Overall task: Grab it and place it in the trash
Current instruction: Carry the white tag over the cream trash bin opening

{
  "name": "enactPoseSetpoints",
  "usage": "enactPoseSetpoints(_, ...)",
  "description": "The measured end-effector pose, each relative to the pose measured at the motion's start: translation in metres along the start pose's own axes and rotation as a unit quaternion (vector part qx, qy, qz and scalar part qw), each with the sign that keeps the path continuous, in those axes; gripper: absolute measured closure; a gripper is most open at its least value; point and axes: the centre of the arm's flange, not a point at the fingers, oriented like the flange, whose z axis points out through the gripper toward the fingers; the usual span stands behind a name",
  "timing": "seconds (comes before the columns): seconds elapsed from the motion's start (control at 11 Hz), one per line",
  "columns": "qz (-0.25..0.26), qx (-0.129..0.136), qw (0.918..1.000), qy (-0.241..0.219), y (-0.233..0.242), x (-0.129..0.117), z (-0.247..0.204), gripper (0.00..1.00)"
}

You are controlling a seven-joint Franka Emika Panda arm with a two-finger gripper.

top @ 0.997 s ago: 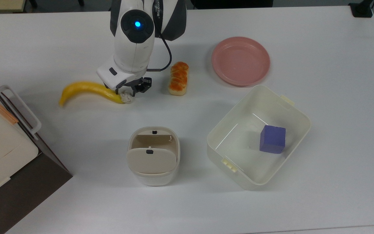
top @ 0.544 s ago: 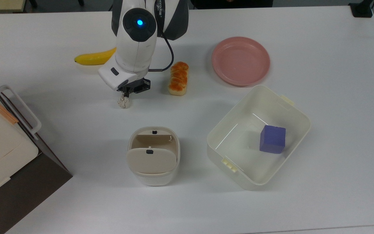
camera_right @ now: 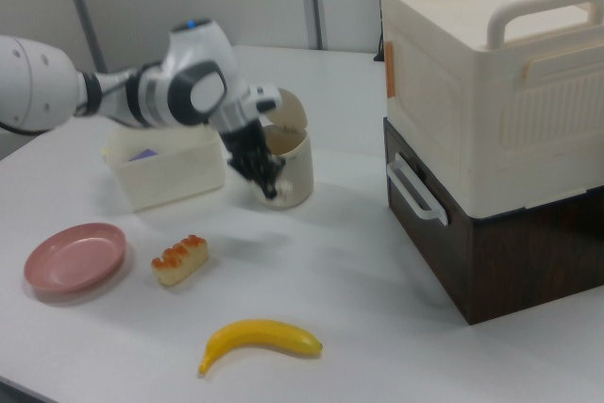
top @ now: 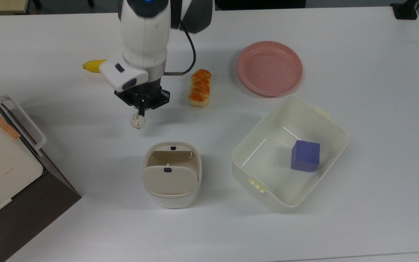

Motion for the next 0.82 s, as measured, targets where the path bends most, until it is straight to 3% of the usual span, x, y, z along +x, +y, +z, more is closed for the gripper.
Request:
enactPoseSetpoints(0.18, 0.043, 0.026, 0.9968, 0.061, -0.002, 0.021, -0.066, 0.99)
enactPoseSetpoints(0.36, 0.1, 0.05, 0.9867, 0.118, -0.018, 0.034, -0.101, 0.99)
enactPoseSetpoints(0.54, 0.133, 0.058, 0.9814, 0.126, -0.055, 0.038, -0.092, 0.99)
enactPoseSetpoints(0.82, 0.189, 0.022, 0.9716, 0.141, -0.098, 0.05, -0.048, 0.99)
